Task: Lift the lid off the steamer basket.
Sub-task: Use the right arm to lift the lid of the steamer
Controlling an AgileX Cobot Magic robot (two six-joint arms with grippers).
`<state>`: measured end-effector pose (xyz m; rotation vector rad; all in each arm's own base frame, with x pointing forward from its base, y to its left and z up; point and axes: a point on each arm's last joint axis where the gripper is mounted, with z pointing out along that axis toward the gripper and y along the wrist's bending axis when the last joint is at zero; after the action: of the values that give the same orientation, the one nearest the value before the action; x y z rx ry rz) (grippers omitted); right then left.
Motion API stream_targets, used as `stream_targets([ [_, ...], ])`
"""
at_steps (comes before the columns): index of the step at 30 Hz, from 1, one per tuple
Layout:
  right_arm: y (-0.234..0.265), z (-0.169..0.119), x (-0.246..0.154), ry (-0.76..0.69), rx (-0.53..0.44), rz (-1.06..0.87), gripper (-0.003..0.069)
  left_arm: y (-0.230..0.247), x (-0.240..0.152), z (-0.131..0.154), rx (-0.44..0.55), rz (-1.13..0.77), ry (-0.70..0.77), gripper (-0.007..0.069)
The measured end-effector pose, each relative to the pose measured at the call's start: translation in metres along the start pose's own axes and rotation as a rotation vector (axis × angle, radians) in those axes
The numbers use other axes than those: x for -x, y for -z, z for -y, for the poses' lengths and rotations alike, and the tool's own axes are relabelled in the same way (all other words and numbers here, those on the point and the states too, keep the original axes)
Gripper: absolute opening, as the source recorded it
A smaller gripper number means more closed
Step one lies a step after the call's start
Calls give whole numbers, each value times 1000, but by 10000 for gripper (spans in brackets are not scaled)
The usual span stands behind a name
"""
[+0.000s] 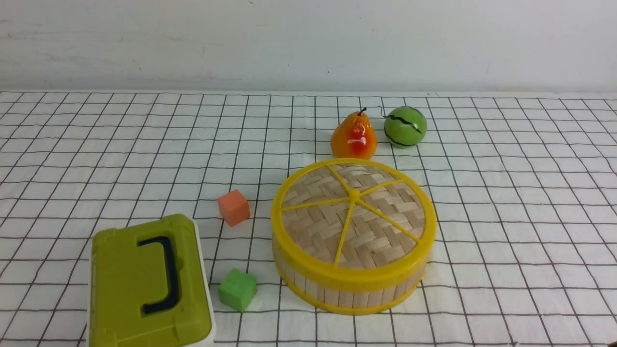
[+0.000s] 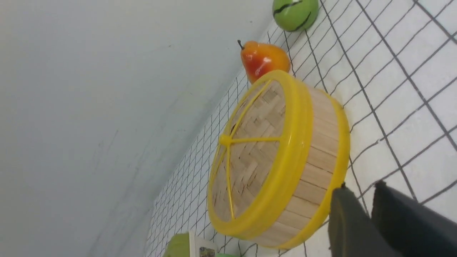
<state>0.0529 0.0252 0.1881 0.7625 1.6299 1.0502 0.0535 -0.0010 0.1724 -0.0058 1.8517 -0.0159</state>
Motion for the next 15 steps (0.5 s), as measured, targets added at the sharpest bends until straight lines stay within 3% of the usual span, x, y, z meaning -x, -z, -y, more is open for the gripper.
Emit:
stream_targets([
  [6,0,-2,3,104,6,26,115,0,0,0,0,0,0,239],
  [11,11,-42,16,394,102,60,116,0,0,0,0,0,0,239],
  [15,16,-108,37,733,139,-13,64,0,0,0,0,0,0,239],
])
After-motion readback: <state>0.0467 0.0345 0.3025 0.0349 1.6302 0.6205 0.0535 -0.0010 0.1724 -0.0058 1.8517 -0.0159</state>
